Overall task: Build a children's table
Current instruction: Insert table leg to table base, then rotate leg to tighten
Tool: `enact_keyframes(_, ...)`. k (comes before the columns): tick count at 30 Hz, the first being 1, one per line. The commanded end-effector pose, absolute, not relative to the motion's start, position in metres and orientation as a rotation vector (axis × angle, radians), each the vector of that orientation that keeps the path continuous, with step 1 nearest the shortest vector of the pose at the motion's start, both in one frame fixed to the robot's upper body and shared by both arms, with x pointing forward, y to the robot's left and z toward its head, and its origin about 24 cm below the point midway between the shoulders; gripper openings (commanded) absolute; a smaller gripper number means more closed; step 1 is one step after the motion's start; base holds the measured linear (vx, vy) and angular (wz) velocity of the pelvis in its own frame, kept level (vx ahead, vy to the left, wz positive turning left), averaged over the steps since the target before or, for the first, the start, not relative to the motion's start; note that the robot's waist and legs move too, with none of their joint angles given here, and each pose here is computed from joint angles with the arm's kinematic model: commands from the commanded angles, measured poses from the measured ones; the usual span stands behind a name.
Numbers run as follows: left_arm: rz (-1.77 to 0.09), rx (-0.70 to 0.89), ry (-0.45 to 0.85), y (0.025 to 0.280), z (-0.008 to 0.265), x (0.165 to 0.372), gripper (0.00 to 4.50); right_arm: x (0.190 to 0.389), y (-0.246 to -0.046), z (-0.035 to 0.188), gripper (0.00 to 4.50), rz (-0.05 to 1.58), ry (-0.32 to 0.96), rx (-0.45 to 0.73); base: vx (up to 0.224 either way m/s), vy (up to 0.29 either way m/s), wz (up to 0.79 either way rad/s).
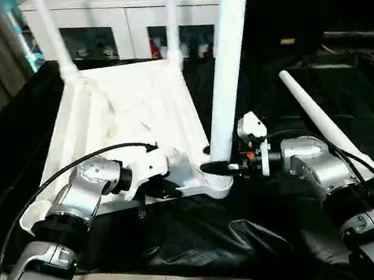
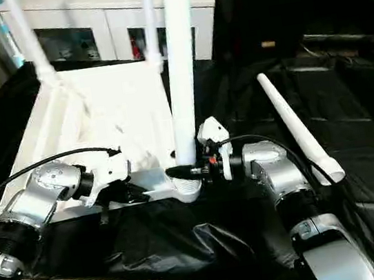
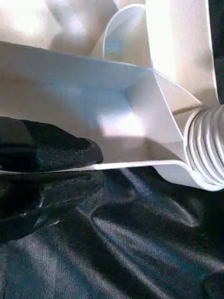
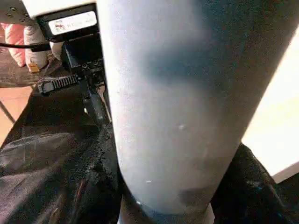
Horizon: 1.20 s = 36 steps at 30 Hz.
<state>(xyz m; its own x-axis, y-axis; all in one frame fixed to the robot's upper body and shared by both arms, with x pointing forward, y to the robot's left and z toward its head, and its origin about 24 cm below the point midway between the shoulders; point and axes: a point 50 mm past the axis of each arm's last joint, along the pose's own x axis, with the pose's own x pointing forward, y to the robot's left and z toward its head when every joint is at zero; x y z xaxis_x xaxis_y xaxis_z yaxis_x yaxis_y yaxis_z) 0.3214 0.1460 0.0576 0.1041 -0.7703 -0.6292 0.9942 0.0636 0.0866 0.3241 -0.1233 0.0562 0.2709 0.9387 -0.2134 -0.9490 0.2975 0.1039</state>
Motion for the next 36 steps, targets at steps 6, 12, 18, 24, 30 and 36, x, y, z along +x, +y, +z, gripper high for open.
enact_keyframes(6, -1.339, 0.604, 0.363, 0.124, 0.081, 0.338, 0.00, 0.306, -0.123, 0.017, 1.91, 1.175, 0.368, 0.015, 0.000, 0.000, 0.00)
enact_keyframes(12, -1.349, 0.604, 0.372, 0.123, 0.080, 0.336, 0.00, 0.303, -0.125, 0.015, 1.91, 1.151, 0.345, 0.026, 0.000, 0.000, 0.00)
enact_keyframes(18, -1.343, 0.603, 0.388, 0.125, 0.079, 0.336, 0.00, 0.302, -0.128, 0.016, 1.91, 1.137, 0.322, 0.029, 0.000, 0.000, 0.00)
enact_keyframes(24, -1.346, 0.608, 0.406, 0.128, 0.077, 0.336, 0.00, 0.302, -0.128, 0.016, 1.91, 1.132, 0.327, 0.020, 0.000, 0.000, 0.00)
enact_keyframes(30, -1.272, 0.574, 0.418, 0.126, 0.079, 0.343, 0.00, 0.314, -0.130, 0.008, 1.91, 0.913, 0.361, -0.042, 0.000, 0.000, 0.00)
enact_keyframes(36, -1.089, 0.553, 0.462, 0.117, 0.081, 0.359, 0.00, 0.330, -0.117, 0.001, 1.91, 0.590, 0.394, -0.012, 0.000, 0.000, 0.00)
